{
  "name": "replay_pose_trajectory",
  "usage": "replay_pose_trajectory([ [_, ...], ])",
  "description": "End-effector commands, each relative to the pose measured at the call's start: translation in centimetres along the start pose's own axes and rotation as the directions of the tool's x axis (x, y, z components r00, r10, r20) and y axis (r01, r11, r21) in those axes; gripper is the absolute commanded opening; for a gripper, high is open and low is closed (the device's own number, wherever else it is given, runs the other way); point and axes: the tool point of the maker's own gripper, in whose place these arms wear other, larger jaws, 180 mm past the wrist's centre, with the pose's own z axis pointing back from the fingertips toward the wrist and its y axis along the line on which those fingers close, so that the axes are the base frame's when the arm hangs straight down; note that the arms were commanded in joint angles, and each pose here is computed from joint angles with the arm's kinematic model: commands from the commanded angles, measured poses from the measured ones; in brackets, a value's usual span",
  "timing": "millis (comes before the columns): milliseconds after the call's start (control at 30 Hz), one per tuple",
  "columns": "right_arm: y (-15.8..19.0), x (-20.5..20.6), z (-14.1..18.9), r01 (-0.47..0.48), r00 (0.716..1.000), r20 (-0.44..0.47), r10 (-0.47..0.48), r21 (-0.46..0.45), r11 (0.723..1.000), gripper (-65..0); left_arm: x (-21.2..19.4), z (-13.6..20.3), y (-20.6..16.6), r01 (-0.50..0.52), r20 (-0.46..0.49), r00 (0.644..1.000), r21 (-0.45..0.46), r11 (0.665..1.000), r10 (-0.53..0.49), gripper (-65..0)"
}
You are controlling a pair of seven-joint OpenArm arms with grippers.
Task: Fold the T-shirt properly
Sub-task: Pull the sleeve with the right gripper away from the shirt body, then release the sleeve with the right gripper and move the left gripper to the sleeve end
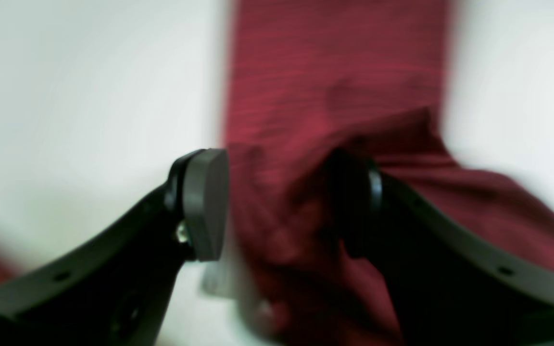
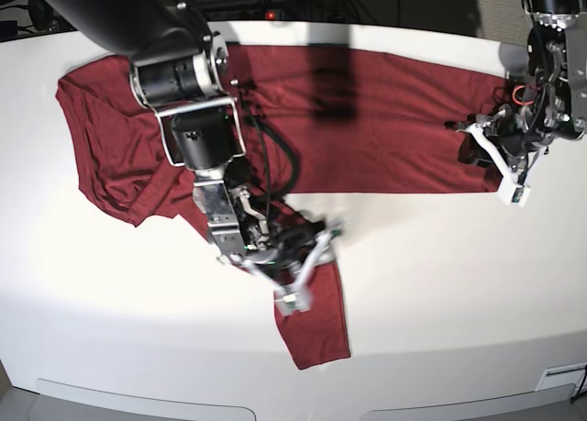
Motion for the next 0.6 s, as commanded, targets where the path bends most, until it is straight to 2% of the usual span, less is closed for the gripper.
replay_pose_trajectory([
  [0,0.5,2.5,0.5,-0.029,0.998,0.057,0.028,0.016,0.999,-30.3,1.5,0.5,0.9,0.021,0.024,0.999,0.026,0.999,-0.021,-47.8],
  [133,3.4,0.3,0.9,-0.106,0.994,0.007,0.106,0.100,0.989,-30.3,4.1,1.2,2.1,0.046,0.067,0.997,0.050,0.998,-0.049,-47.8],
  [267,4.4,-1.7,1.8,-0.146,0.989,0.005,0.146,0.123,0.982,-30.3,7.8,2.0,2.9,0.069,0.132,0.988,0.069,0.995,-0.077,-47.8],
  [500,3.8,-3.6,3.9,-0.157,0.987,-0.013,0.160,0.112,0.981,-30.3,14.1,3.1,1.1,0.048,0.287,0.957,-0.014,0.999,-0.042,-47.8],
  [567,3.8,-3.3,4.8,-0.157,0.988,0.014,0.156,0.115,0.981,-30.3,15.5,3.1,0.2,0.048,0.322,0.946,-0.037,0.998,-0.034,-47.8],
])
